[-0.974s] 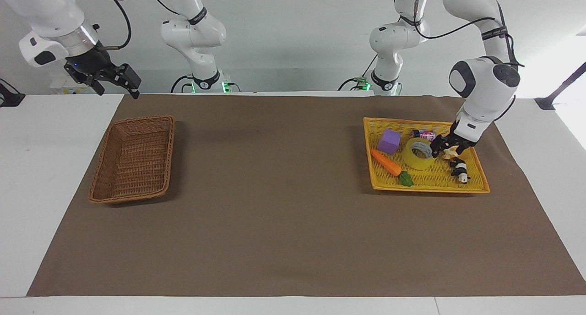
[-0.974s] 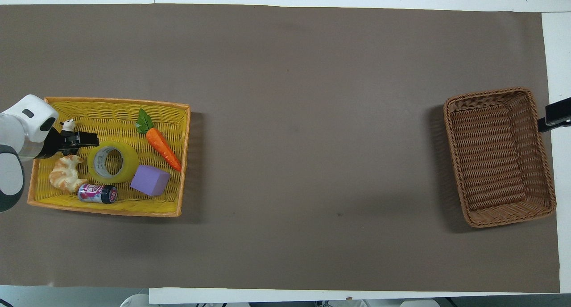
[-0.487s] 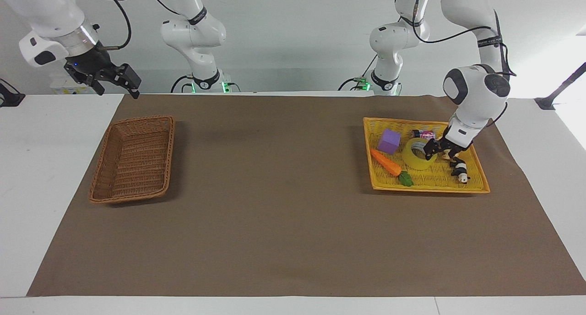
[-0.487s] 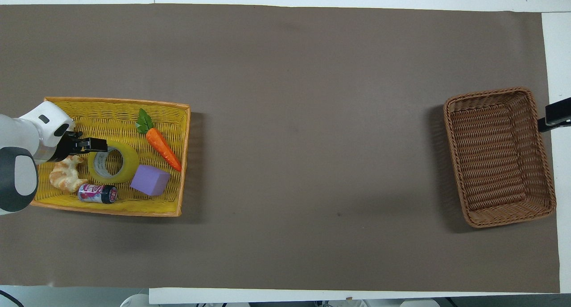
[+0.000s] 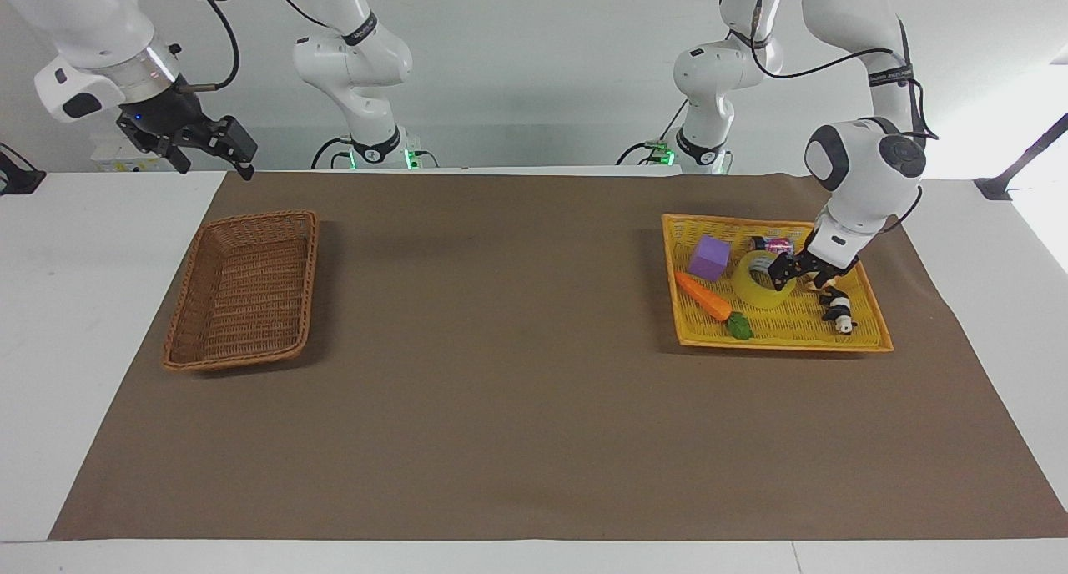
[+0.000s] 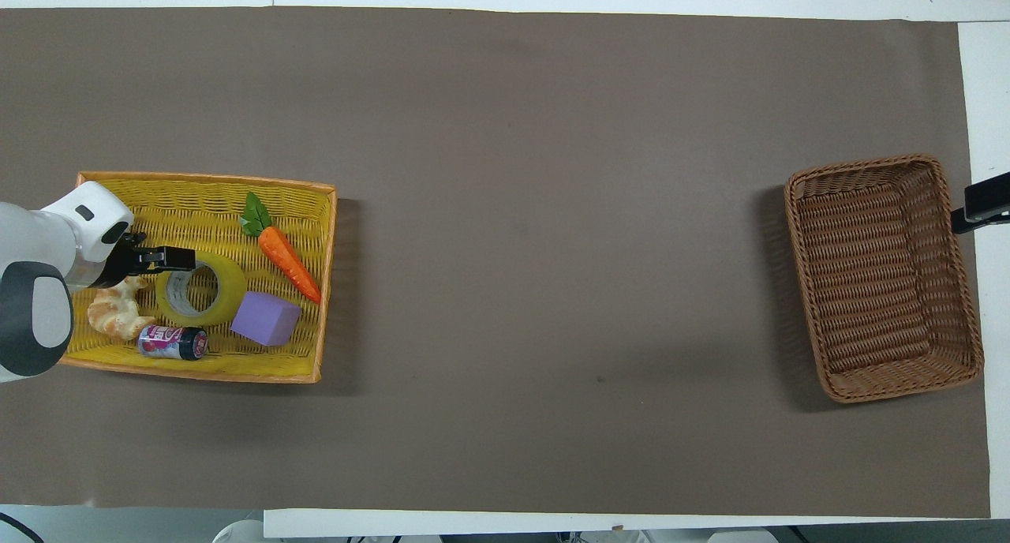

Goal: Move tape to another basket
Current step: 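Lower the left gripper into the yellow tape roll and grasp it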

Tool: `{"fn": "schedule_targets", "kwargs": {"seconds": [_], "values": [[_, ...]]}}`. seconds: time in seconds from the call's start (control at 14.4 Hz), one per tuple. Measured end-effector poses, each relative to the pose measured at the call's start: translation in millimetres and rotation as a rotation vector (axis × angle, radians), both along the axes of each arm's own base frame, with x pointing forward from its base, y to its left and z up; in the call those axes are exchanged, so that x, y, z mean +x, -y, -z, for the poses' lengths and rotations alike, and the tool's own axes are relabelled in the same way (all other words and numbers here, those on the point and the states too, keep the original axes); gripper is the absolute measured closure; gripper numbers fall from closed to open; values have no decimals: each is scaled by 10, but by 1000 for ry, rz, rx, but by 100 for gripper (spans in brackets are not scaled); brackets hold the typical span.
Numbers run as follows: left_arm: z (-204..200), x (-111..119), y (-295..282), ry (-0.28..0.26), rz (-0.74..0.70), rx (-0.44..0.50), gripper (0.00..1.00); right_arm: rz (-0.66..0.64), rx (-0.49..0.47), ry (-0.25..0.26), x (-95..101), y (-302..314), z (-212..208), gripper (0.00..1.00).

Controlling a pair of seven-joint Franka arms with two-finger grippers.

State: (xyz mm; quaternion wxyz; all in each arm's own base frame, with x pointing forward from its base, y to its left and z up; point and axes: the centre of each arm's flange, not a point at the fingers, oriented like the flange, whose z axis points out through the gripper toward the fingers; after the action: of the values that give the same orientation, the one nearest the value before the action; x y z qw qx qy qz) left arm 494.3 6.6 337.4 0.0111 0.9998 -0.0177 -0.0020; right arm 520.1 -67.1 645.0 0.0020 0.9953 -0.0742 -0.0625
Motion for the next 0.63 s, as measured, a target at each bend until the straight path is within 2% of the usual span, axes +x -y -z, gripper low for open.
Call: {"fn": "schedule_targets", "kwargs": {"seconds": [0.21,0.63], "values": [[96,-87,67,-48,14,-1,8,0,0,0,0,0,0,0],[123,-109,69,-54,16,-1,9,0,0,0,0,0,0,0]]}}
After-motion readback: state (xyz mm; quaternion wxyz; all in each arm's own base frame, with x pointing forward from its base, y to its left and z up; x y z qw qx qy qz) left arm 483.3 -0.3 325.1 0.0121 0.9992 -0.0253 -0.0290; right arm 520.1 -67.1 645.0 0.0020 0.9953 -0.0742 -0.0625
